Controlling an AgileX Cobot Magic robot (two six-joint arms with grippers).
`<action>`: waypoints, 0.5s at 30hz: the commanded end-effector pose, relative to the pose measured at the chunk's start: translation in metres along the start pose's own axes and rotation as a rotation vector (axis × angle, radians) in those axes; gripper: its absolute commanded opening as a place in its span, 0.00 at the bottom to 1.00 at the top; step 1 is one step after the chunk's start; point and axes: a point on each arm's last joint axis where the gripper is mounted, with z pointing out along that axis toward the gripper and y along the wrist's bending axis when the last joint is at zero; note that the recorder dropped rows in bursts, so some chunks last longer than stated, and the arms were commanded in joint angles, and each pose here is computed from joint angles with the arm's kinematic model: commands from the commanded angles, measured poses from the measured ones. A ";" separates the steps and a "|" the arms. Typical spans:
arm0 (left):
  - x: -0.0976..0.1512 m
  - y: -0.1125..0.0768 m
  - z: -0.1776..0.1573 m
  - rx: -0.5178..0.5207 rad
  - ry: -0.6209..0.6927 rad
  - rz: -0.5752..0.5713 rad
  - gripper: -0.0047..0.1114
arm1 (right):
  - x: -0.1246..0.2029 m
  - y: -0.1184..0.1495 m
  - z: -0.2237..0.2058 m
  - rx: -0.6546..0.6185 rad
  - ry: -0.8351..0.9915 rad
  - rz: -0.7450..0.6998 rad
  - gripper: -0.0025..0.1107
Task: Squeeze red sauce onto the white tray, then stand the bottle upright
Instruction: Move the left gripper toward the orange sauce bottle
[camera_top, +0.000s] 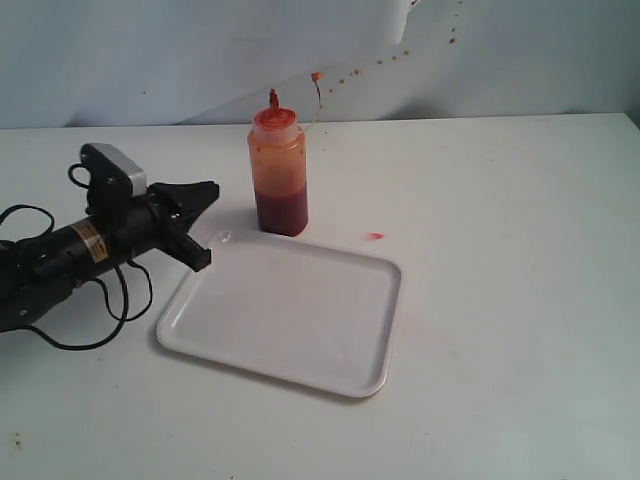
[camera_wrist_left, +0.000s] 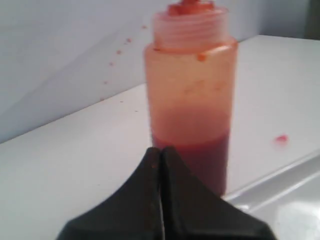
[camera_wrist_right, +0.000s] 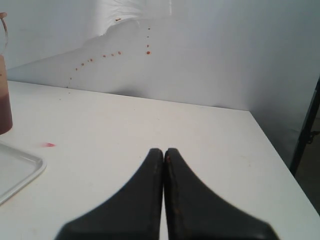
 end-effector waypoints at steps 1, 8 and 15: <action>0.013 -0.004 0.014 0.155 0.051 0.083 0.04 | 0.001 0.000 0.000 -0.001 -0.002 -0.013 0.02; 0.023 -0.002 0.018 0.169 0.089 0.094 0.04 | 0.001 0.000 0.000 -0.001 -0.002 -0.013 0.02; 0.023 -0.002 0.018 0.169 0.084 0.093 0.04 | 0.001 0.000 0.000 -0.001 -0.002 -0.013 0.02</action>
